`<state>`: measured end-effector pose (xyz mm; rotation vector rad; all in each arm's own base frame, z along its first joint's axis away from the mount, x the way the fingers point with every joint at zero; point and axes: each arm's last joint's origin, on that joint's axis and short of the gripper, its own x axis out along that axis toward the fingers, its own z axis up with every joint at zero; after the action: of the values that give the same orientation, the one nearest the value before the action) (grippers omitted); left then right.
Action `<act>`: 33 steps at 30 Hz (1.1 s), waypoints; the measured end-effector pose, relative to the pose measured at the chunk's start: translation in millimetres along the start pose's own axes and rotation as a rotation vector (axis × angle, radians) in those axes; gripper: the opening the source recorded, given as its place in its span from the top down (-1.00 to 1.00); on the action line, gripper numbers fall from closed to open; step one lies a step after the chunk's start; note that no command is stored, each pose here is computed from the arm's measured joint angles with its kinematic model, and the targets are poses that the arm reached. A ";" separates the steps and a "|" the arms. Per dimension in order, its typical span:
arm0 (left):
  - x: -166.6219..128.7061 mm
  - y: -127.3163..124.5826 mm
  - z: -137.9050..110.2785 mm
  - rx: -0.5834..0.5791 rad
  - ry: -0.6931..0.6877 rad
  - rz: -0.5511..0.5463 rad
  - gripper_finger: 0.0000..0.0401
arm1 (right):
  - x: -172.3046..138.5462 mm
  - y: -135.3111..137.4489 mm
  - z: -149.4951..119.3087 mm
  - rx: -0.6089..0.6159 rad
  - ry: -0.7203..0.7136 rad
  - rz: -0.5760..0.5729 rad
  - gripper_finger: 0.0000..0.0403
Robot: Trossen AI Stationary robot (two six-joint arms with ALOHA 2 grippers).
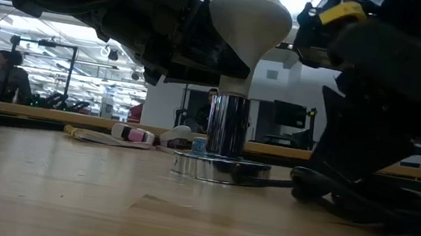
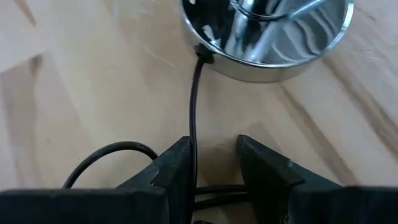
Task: Screw lightbulb
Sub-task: Insert the white lightbulb into the silver lamp
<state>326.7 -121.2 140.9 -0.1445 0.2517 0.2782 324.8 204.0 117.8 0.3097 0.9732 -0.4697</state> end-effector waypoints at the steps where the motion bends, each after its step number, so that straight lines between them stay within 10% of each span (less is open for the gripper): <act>1: 0.0 0.0 0.0 0.000 0.000 0.000 0.21 | -0.1 -1.3 -0.3 -0.006 -0.002 -0.015 0.31; 33: -0.1 -0.1 -0.4 -0.001 0.003 -0.003 0.21 | 8.0 -43.1 24.1 -0.495 -0.218 -0.526 0.31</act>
<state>326.5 -121.3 140.5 -0.1462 0.2542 0.2751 323.8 154.2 122.0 -0.4479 0.9181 -0.7009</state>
